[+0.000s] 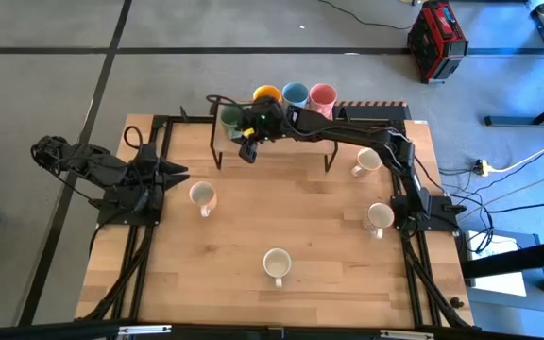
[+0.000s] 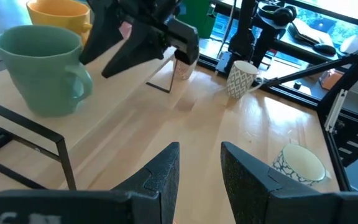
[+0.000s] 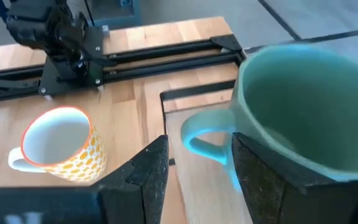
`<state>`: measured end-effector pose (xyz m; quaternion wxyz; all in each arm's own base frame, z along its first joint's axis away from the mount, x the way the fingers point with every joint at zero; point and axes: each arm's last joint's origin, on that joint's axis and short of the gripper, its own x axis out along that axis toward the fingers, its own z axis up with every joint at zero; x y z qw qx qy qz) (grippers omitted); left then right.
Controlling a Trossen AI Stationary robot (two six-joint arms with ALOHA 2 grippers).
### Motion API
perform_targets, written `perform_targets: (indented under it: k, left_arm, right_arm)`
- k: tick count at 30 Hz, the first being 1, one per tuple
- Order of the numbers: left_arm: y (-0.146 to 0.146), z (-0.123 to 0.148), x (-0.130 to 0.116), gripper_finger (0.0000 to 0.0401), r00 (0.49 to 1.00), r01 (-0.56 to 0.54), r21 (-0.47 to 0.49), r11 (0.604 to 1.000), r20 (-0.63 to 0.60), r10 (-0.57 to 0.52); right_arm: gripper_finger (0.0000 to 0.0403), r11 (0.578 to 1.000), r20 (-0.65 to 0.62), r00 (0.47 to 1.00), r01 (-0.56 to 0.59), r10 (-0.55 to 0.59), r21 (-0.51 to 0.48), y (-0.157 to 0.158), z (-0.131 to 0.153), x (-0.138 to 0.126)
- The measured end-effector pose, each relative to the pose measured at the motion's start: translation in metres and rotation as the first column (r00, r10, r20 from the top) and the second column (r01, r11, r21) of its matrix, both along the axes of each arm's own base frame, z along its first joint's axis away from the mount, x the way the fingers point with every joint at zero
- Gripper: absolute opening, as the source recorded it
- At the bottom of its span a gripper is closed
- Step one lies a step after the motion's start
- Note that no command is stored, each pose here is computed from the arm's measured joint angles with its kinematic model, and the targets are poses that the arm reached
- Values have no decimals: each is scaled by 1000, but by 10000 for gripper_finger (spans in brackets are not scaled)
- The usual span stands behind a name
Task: Place coffee mugs
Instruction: Put the green mug on the shelf
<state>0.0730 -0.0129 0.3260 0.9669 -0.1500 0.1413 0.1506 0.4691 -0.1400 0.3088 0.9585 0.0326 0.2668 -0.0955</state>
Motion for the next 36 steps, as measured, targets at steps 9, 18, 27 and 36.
perform_targets:
  k: [9, 18, 27, 36]
  left_arm:
    - [0, 0, 0, 112, 1000, -1, 1, 1000, 0, 1]
    - [0, 0, 0, 112, 1000, -1, 2, 1000, -1, 1]
    - [0, 0, 0, 112, 1000, -3, 10, 1000, -1, 3]
    - [-6, 0, 19, 111, 998, 39, 107, 994, -58, -33]
  right_arm:
    - [168, 1000, -46, 999, -9, 10, 1, 1, -4, -2]
    - [168, 1000, -123, 992, -8, 11, 25, 3, 0, -8]
    - [168, 998, -194, 981, 10, 3, 66, 6, 14, -16]
    - [168, 988, -214, 969, -99, 123, 119, 41, 48, -25]
